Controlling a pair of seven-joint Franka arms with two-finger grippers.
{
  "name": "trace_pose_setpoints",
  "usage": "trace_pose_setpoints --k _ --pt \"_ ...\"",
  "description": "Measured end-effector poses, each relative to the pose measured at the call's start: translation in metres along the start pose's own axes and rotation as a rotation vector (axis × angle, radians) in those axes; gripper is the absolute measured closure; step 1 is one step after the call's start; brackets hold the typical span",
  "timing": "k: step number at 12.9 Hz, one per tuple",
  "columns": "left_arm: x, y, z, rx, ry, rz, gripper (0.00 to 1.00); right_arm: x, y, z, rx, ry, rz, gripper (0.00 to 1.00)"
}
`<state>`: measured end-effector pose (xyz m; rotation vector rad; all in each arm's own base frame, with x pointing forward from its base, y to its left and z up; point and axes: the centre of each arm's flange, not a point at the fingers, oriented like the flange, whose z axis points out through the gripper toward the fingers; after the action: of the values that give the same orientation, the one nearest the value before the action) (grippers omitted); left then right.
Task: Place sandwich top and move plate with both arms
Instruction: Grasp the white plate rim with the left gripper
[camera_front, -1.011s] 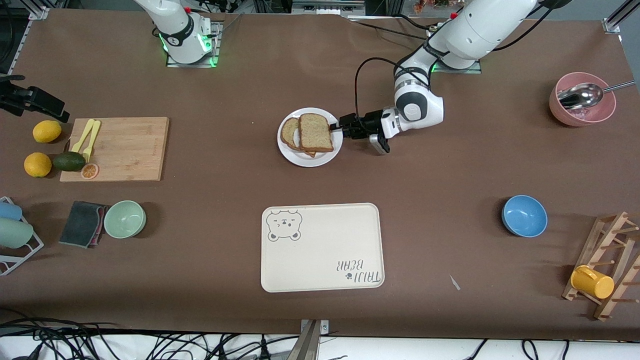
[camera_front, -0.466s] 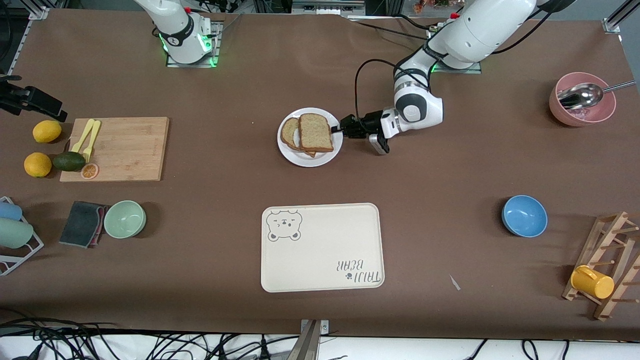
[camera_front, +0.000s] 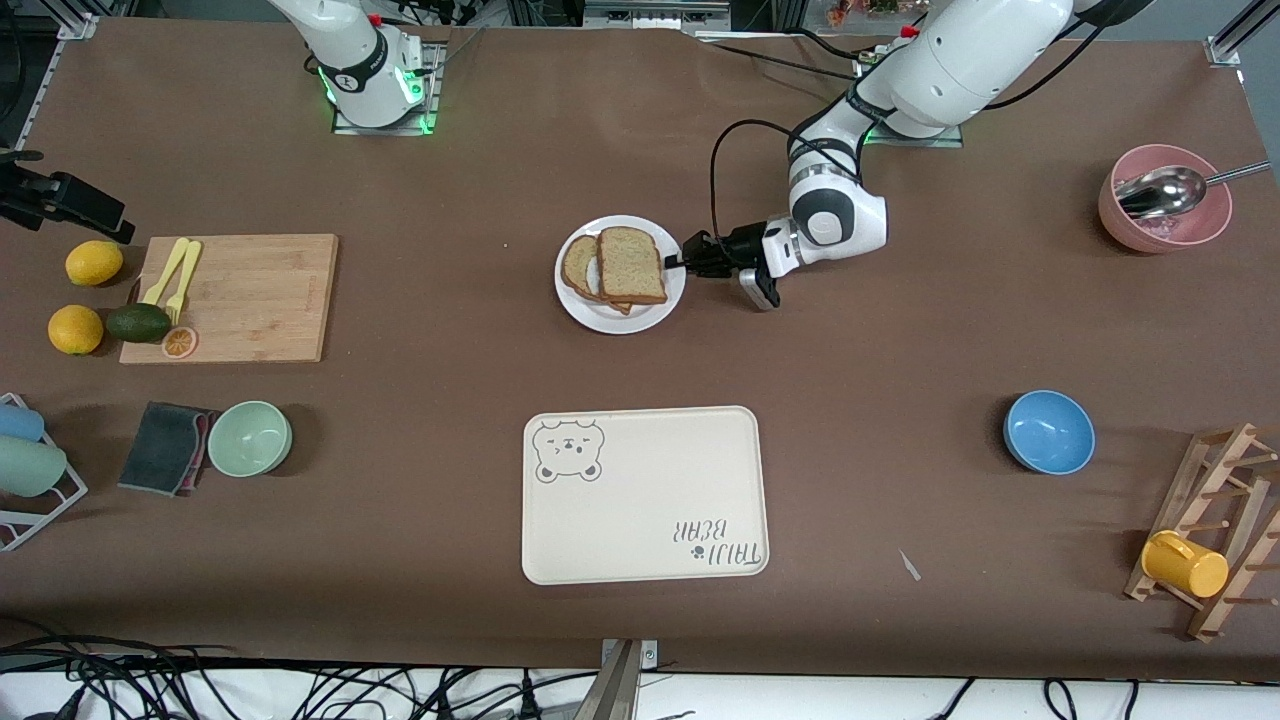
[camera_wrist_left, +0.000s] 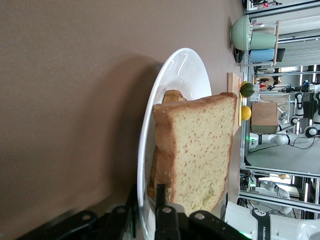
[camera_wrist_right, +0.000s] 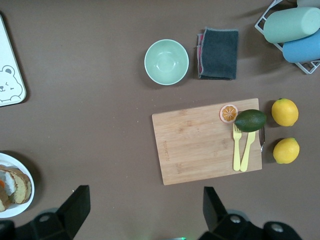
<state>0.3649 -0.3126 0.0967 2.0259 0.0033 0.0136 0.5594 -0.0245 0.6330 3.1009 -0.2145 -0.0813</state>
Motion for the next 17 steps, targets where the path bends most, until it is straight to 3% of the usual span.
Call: trace_pose_setpoints --k 6,17 --pt "0.002 -0.002 -0.002 0.006 0.005 0.0 0.95 -0.004 0.0 -0.005 0.001 0.005 0.0 0.0" --pt "0.016 0.0 -0.005 0.031 0.033 -0.037 0.96 -0.017 0.002 -0.026 0.006 0.043 -0.001 0.0"
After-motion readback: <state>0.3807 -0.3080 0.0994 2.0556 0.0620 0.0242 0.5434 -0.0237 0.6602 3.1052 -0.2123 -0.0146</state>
